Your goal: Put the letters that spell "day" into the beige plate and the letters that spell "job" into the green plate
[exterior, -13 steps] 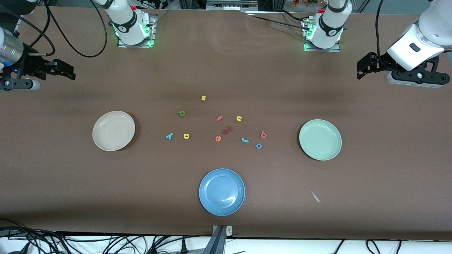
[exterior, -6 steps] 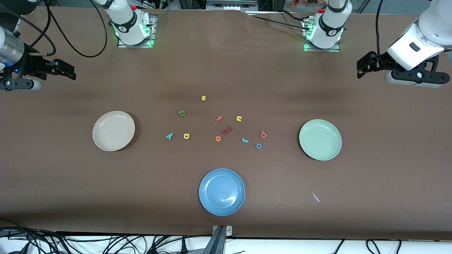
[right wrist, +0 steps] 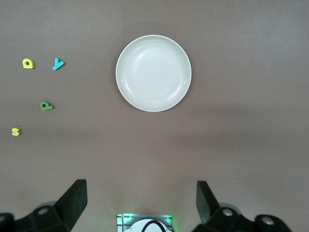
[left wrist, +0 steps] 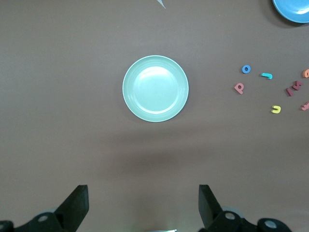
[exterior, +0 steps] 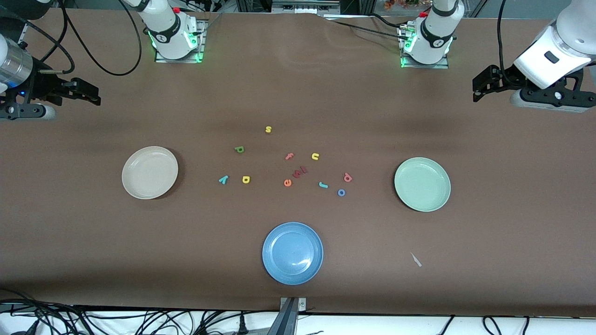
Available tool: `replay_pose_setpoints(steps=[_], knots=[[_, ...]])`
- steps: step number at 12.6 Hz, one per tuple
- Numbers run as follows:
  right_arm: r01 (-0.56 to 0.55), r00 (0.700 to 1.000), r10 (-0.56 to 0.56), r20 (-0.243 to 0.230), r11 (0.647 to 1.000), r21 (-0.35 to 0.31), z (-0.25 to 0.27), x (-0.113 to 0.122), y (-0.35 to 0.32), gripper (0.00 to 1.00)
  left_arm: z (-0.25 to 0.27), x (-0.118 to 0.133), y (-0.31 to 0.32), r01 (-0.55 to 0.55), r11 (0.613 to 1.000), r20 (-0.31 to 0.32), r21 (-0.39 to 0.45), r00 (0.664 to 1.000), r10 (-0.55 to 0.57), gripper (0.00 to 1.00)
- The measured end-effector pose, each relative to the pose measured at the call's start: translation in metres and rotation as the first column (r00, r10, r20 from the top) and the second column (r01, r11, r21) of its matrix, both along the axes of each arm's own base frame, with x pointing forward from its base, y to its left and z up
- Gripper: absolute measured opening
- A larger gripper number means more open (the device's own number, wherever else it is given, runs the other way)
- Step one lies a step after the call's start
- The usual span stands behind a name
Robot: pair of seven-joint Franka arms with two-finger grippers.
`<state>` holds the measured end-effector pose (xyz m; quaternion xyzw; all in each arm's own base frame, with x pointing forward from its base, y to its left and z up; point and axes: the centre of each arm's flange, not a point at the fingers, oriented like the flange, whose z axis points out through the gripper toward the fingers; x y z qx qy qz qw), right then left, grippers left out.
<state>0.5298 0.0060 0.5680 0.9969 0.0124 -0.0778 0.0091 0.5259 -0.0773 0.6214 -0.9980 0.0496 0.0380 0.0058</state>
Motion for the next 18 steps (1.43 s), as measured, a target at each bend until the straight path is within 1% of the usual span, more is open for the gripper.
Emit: replay_pose_setpoints(steps=[7, 10, 13, 14, 16, 18], knots=[[-0.002, 1.000, 0.002, -0.003, 1.000, 0.000, -0.002, 0.001, 0.001, 1.00, 0.000, 0.000, 0.003, -0.013, 1.000, -0.002, 0.001, 1.000, 0.013, 1.00], [-0.019, 0.999, 0.019, -0.029, 1.000, -0.003, -0.013, 0.005, 0.010, 1.00, 0.000, 0.000, 0.004, -0.015, 1.000, -0.002, 0.001, 1.000, 0.015, 1.00], [-0.033, 0.997, 0.032, -0.066, 0.999, -0.006, -0.035, 0.013, 0.021, 1.00, -0.001, 0.001, 0.006, -0.019, 1.000, -0.004, 0.001, 1.000, 0.019, 1.00], [-0.022, 0.998, 0.022, -0.067, 1.000, -0.010, -0.045, 0.019, 0.027, 1.00, -0.002, 0.002, 0.006, -0.020, 1.000, -0.006, 0.002, 1.000, 0.020, 1.00], [0.040, 0.997, -0.042, -0.058, 0.999, -0.034, -0.071, 0.031, 0.051, 1.00, -0.010, 0.006, 0.005, -0.025, 1.000, -0.016, 0.012, 1.000, 0.026, 1.00], [0.071, 0.995, -0.074, -0.059, 0.996, -0.055, -0.098, 0.039, 0.085, 1.00, -0.019, 0.010, -0.004, -0.070, 0.997, -0.025, 0.028, 0.997, 0.071, 1.00]])
